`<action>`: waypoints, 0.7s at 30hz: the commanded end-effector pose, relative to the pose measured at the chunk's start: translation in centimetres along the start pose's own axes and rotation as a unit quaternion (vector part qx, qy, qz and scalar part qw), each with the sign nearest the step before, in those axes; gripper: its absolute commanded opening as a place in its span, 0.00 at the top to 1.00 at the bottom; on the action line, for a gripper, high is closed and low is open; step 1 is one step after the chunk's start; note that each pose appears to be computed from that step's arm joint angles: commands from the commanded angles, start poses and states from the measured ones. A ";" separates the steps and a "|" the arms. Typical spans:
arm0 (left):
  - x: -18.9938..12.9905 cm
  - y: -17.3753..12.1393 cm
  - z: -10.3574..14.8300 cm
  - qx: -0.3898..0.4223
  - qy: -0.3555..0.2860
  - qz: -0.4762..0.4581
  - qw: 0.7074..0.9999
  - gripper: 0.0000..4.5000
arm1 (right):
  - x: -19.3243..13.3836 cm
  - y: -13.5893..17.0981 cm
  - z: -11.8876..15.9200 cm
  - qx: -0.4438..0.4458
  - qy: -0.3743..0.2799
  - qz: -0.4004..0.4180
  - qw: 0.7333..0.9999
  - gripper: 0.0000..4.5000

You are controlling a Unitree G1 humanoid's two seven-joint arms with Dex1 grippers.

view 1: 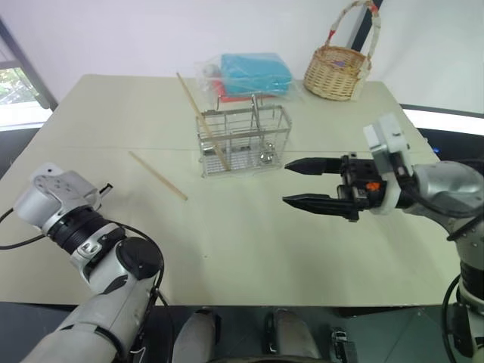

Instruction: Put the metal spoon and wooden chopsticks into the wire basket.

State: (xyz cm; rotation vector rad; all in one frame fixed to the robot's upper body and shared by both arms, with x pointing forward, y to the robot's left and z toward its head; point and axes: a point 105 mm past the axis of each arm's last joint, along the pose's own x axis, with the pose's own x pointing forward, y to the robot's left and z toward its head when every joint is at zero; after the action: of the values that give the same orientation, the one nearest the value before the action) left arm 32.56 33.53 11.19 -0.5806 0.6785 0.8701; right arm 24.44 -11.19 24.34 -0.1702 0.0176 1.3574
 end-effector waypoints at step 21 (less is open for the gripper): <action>-25.1 -23.5 12.6 0.000 -0.294 -0.675 0.677 0.99 | -3.0 -4.1 3.3 -0.070 -0.067 -0.205 0.974 0.27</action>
State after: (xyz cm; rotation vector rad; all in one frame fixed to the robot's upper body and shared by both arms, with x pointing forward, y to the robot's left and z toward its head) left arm 45.20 18.93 39.84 -0.6262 -0.3514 -0.3240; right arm 27.61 -13.71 27.16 -0.1680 -0.1605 1.0113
